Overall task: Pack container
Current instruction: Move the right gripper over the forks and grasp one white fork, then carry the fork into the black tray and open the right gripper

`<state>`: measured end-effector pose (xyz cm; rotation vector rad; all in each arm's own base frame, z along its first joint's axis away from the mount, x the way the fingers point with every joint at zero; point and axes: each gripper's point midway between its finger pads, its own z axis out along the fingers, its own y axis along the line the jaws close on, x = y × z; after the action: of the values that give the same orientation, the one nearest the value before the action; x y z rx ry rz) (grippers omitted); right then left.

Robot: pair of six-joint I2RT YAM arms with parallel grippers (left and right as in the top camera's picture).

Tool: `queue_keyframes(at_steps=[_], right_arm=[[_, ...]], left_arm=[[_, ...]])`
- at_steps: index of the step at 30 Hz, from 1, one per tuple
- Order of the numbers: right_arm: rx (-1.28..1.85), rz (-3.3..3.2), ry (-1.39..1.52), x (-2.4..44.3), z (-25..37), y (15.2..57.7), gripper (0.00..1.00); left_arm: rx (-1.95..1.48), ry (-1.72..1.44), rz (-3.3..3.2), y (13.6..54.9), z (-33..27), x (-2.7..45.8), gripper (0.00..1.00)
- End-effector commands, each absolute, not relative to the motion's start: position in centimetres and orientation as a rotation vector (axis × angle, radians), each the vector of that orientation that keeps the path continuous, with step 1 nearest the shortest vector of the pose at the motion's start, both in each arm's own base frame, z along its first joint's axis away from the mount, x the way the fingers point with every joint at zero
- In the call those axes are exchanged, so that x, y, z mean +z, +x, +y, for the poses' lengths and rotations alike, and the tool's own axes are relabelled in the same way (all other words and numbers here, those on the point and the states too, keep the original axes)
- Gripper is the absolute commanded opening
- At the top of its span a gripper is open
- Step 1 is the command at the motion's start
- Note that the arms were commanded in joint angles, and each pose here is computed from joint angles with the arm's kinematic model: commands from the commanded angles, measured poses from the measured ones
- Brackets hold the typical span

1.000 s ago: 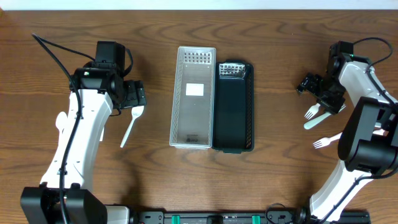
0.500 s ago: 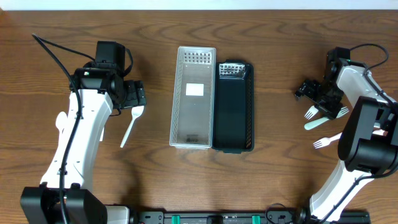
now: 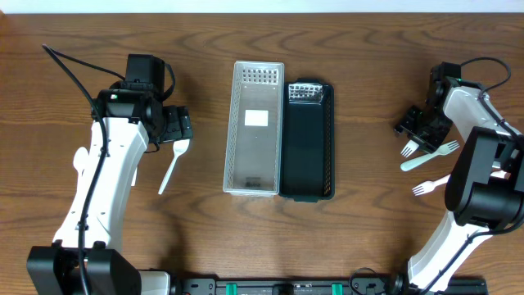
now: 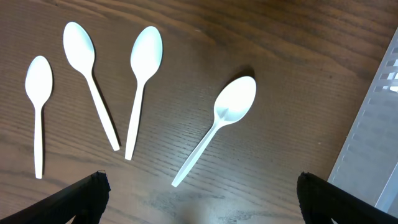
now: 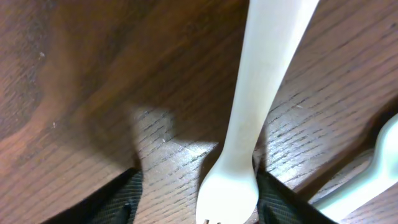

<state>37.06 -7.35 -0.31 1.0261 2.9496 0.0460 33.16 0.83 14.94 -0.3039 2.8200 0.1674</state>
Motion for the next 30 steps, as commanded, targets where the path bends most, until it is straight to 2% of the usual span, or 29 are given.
queue_keyframes(at_steps=[1,5,12,17,23,25,30], right_arm=[[0.056,2.970,1.025,-0.8,-6.9,36.7,0.54],[0.056,2.969,1.025,-0.8,-6.9,36.7,0.43],[0.056,2.970,1.025,-0.8,-6.9,36.7,0.31],[0.055,2.969,1.025,-0.8,-6.9,36.7,0.29],[0.056,2.965,1.021,-0.6,-6.9,36.8,0.15],[0.058,2.960,0.991,0.1,-6.9,37.1,0.10],[0.077,2.893,0.731,5.7,-4.9,39.9,0.11]], left_arm=[[0.169,-0.331,2.788,33.4,1.1,15.9,0.98],[0.169,-0.331,2.788,33.4,1.1,15.9,0.98],[0.169,-0.331,2.788,33.4,1.1,15.9,0.98],[0.169,-0.331,2.788,33.4,1.1,15.9,0.98],[0.169,-0.331,2.788,33.4,1.1,15.9,0.98],[0.169,-0.331,2.788,33.4,1.1,15.9,0.98],[0.169,-0.331,2.788,33.4,1.1,15.9,0.98]])
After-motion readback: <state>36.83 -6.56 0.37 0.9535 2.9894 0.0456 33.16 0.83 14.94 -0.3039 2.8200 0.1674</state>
